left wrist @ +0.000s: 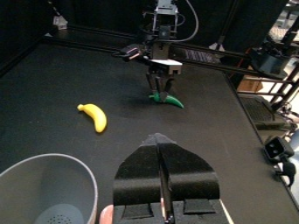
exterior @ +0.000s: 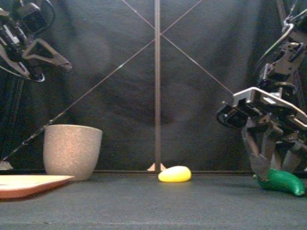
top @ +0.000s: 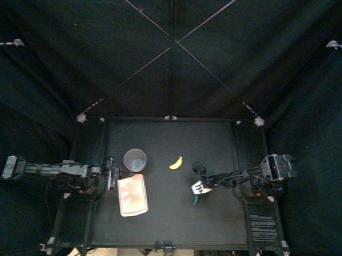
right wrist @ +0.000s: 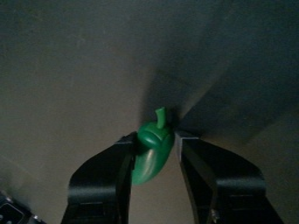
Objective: Pick the green pepper then place it in the grey bowl
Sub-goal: Place green pepper in the grey bowl
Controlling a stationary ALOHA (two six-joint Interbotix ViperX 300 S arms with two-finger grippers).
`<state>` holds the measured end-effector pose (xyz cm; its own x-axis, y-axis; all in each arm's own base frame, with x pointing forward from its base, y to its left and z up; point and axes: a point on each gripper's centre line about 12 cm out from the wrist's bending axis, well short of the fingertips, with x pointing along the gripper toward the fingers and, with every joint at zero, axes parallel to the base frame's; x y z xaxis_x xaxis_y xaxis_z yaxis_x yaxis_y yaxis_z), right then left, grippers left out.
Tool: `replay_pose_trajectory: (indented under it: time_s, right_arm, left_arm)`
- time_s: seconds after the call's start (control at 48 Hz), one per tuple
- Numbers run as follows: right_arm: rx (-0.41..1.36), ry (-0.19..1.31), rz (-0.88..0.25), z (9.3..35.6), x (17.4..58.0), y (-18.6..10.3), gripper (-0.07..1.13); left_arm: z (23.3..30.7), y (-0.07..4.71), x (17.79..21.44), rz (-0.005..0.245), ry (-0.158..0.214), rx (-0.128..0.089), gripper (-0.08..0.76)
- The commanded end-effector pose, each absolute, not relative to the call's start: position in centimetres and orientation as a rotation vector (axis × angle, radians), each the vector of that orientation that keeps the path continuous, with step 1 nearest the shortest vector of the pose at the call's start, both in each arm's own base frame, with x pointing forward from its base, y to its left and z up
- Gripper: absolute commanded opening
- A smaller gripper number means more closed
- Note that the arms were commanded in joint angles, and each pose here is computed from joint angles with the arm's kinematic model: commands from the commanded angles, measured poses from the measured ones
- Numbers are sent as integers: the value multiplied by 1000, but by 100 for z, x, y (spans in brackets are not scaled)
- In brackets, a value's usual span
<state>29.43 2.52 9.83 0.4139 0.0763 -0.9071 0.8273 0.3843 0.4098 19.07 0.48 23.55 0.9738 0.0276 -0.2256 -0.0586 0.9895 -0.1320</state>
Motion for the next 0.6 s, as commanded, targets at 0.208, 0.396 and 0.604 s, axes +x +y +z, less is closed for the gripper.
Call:
replay_pose_trajectory:
  time_s: [0.208,0.396,0.604]
  right_arm:
    - [945,875,-438,1561,3517,236,638]
    - [793,696,-381,2084,4039,-48,640]
    - [686,546,-406,2410,4486,-543,640]
  left_arm:
    - [2407,64,1923,51,209,-142,53]
    - [2401,67,1922,53,211,-142,53]
    - [2376,76,1912,58,214,-143,53]
